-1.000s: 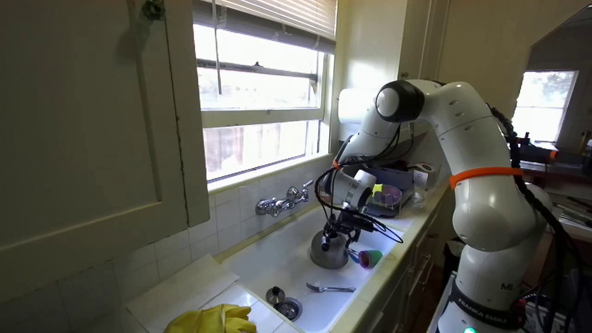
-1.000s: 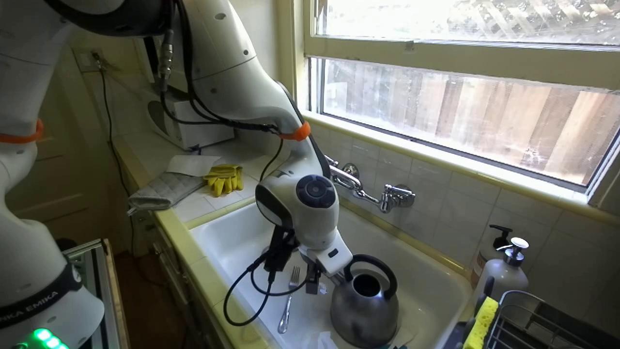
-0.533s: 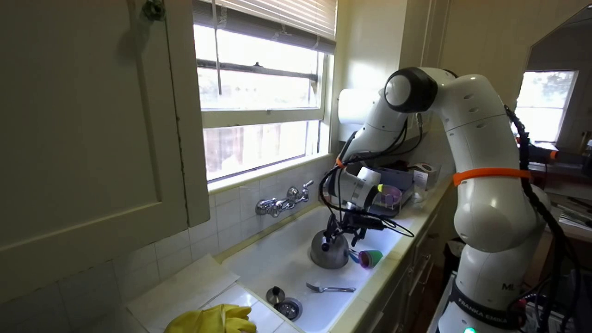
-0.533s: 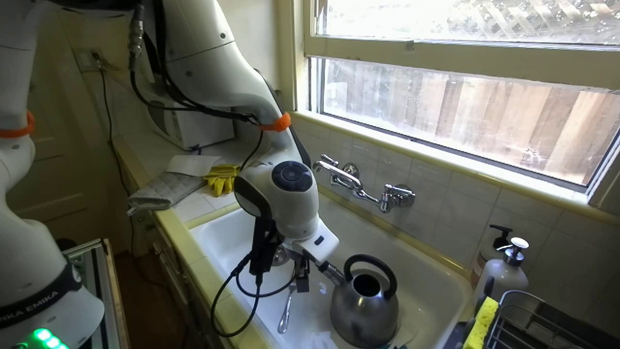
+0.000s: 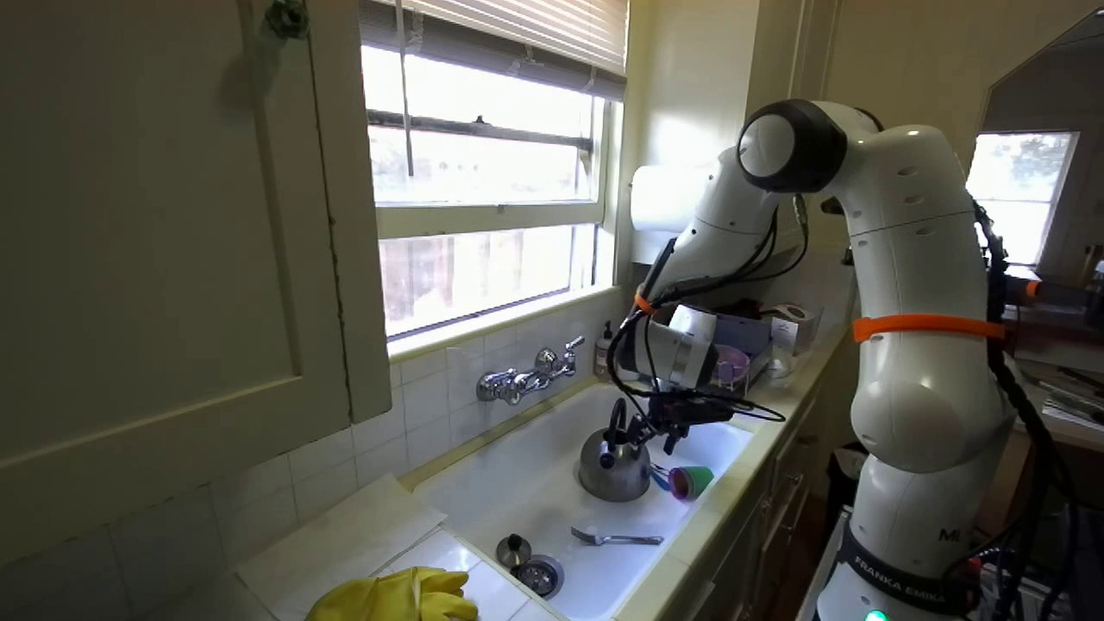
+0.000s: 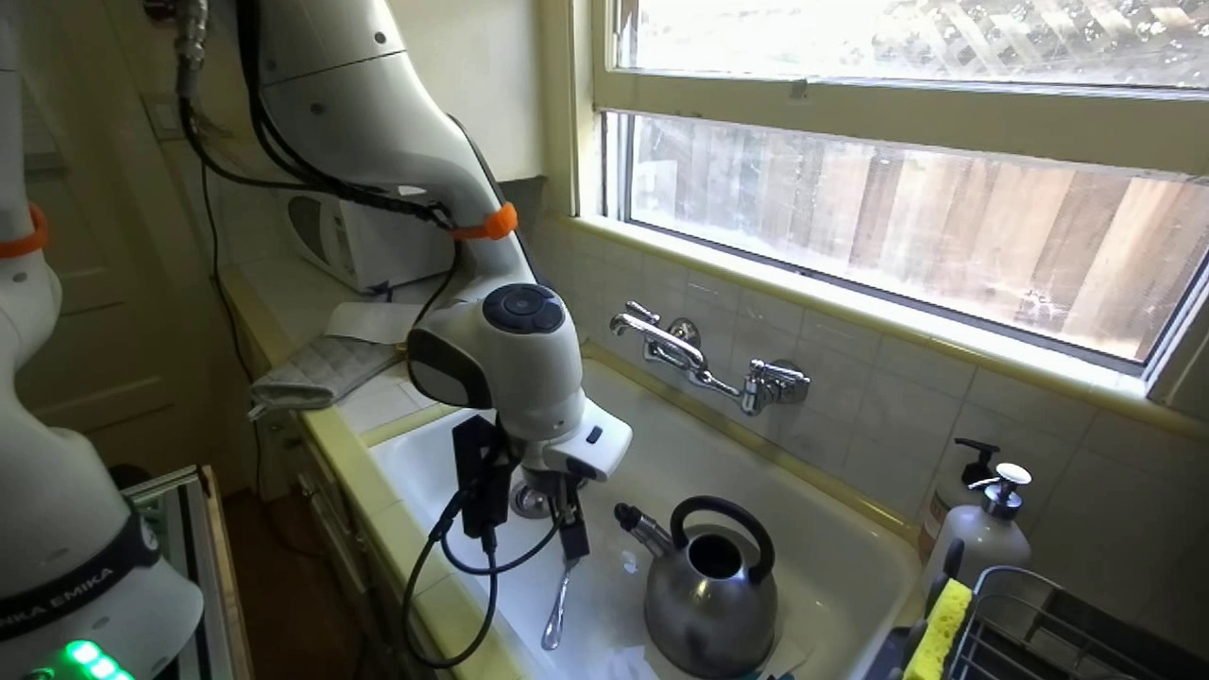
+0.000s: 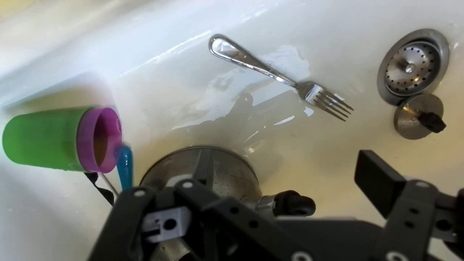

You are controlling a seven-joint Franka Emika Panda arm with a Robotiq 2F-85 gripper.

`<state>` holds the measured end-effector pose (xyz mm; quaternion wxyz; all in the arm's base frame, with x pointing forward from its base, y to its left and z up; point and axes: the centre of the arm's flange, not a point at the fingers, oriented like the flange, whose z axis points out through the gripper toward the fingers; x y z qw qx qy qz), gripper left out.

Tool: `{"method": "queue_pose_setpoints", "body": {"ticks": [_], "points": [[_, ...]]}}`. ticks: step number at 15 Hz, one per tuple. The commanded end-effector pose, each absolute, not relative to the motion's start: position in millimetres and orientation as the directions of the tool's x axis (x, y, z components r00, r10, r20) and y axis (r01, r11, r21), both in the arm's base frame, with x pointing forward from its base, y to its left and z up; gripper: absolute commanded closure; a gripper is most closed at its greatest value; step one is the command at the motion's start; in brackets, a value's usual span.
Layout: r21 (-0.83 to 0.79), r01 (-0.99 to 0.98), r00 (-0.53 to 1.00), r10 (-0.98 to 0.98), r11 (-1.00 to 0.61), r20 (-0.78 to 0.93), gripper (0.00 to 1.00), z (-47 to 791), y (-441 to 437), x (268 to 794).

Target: Put the metal cap back on the kettle

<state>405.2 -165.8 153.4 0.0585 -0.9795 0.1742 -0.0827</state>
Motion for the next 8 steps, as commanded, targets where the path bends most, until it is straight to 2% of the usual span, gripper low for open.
{"method": "queue_pose_setpoints", "body": {"ticks": [1, 7, 8], "points": [[-0.083, -0.252, 0.951, -0.262, -0.964, 0.164, 0.0, 175.7, -159.2, 385.6], [-0.013, -0.189, 0.963, -0.188, -0.982, 0.194, 0.0, 188.3, -156.8, 382.2], [-0.044, -0.213, 0.958, -0.218, -0.976, 0.186, 0.0, 174.0, -160.4, 388.3]]}}
